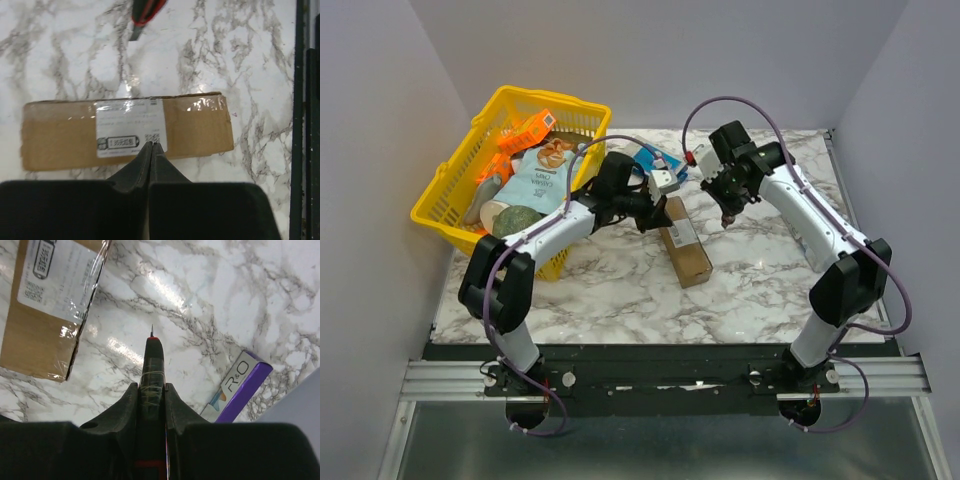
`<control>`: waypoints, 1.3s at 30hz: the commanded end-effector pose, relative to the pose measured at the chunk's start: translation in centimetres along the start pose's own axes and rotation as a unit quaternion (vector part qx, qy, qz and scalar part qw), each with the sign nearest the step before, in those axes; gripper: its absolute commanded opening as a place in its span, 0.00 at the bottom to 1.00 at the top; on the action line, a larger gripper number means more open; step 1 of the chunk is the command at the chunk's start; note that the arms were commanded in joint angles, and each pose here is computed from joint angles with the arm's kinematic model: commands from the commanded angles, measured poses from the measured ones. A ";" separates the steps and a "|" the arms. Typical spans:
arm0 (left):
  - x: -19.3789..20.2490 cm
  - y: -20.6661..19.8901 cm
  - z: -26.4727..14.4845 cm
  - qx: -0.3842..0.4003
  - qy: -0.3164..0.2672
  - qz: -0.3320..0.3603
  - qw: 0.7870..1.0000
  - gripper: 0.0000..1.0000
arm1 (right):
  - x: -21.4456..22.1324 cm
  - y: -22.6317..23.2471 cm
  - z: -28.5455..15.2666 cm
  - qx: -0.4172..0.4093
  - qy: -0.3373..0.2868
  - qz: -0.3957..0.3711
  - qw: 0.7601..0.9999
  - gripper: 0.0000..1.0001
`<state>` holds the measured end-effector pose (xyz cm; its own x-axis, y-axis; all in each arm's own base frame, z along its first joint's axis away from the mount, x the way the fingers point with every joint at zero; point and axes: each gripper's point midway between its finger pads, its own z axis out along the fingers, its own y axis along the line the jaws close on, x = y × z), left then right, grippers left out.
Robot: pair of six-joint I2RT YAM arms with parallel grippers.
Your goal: Unpack the express box
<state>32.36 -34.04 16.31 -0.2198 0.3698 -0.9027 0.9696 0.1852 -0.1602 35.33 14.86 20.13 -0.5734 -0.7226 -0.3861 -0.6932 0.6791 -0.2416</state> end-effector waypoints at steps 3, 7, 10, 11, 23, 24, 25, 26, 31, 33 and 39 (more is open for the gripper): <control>6.8 3.4 -3.1 -0.112 0.172 -0.048 0.978 0.00 | 2.5 2.6 0.1 -0.039 0.011 -0.033 0.999 0.00; 7.2 4.9 -2.1 -0.126 0.170 -0.053 0.976 0.00 | 4.5 6.6 -0.9 -0.097 0.001 -0.062 0.993 0.00; 4.8 6.1 -2.4 -0.149 0.151 -0.041 0.977 0.02 | 5.2 10.6 -0.7 -0.139 -0.001 -0.101 0.985 0.00; 3.8 6.4 -3.5 -0.165 0.140 -0.040 0.976 0.03 | 4.7 12.0 -1.0 -0.161 -0.012 -0.113 0.980 0.00; 2.5 0.9 -10.2 -0.165 0.085 0.003 0.983 0.19 | 0.4 15.7 -5.5 -0.159 -0.093 -0.219 0.958 0.00; 2.3 0.8 -10.1 -0.159 0.081 0.008 0.984 0.19 | 1.5 15.6 -5.5 -0.159 -0.093 -0.228 0.956 0.00; 2.2 0.4 -9.8 -0.144 0.077 0.007 0.987 0.19 | 1.8 15.1 -7.0 -0.152 -0.123 -0.227 0.954 0.00; 1.9 0.4 -9.3 -0.131 0.073 0.005 0.989 0.19 | 1.8 15.1 -8.0 -0.154 -0.148 -0.224 0.951 0.00; 0.7 -0.3 -6.8 -0.063 0.073 0.020 0.995 0.14 | 0.1 11.6 -11.6 -0.112 -0.281 -0.179 0.936 0.00; 0.6 0.2 -5.5 -0.047 0.088 0.030 0.995 0.14 | -0.7 10.3 -12.2 -0.106 -0.305 -0.160 0.933 0.00; 0.9 3.0 -3.5 -0.005 0.131 0.040 0.990 0.19 | -3.6 9.9 -12.4 -0.125 -0.339 -0.211 0.908 0.01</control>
<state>34.23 -29.46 16.89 -0.2180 0.5563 -0.8019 0.9587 0.2756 -0.0694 23.33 19.75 29.50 -0.0263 -0.6408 -0.7673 -0.8907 0.3634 -0.2729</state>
